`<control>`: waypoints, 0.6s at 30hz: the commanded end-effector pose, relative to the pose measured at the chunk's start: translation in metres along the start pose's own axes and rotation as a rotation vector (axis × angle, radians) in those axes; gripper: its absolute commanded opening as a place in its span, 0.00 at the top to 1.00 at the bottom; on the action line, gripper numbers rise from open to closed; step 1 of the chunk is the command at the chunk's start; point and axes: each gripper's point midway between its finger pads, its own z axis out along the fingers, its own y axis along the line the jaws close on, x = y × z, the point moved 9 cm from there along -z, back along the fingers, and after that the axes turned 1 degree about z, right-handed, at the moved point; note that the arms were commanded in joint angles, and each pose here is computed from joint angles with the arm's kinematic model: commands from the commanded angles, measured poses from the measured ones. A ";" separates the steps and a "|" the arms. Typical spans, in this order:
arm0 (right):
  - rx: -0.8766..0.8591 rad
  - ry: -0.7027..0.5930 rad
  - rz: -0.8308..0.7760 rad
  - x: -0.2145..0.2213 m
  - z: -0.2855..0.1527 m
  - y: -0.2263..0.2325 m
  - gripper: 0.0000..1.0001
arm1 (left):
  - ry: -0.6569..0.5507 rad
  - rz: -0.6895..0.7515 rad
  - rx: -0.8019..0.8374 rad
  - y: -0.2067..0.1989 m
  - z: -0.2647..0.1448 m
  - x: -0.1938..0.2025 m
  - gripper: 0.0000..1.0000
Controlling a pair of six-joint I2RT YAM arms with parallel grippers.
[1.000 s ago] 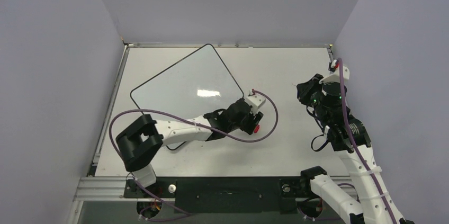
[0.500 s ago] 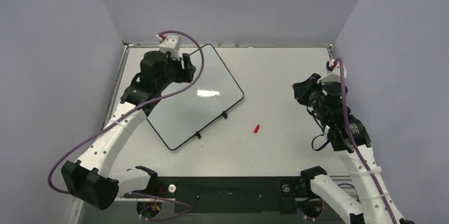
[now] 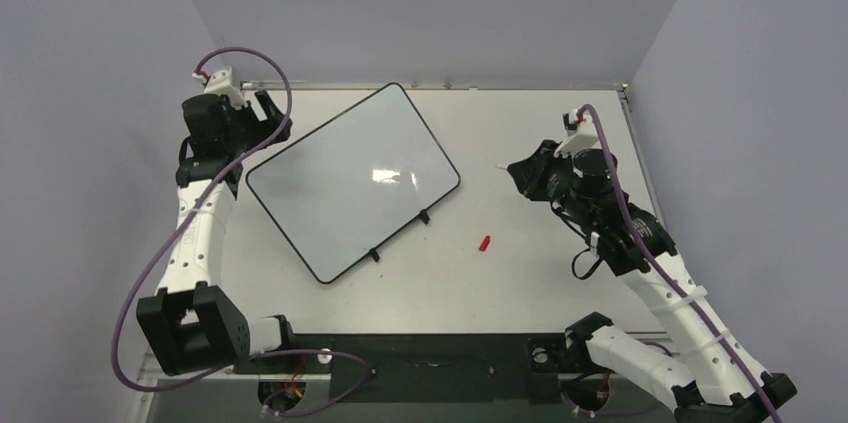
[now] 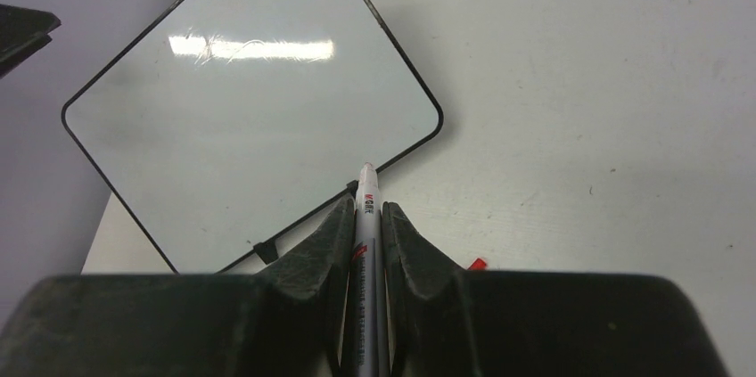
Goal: Write a sentence on the whiteboard
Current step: Move the whiteboard to the center of the board.
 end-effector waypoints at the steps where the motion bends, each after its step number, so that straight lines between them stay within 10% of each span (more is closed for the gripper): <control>1: -0.036 -0.018 -0.014 -0.004 0.010 0.009 1.00 | 0.046 0.015 0.289 -0.005 0.030 -0.013 0.21; 18: -0.023 0.032 -0.058 0.009 0.017 0.003 1.00 | 0.431 0.060 0.700 -0.030 0.090 0.038 0.51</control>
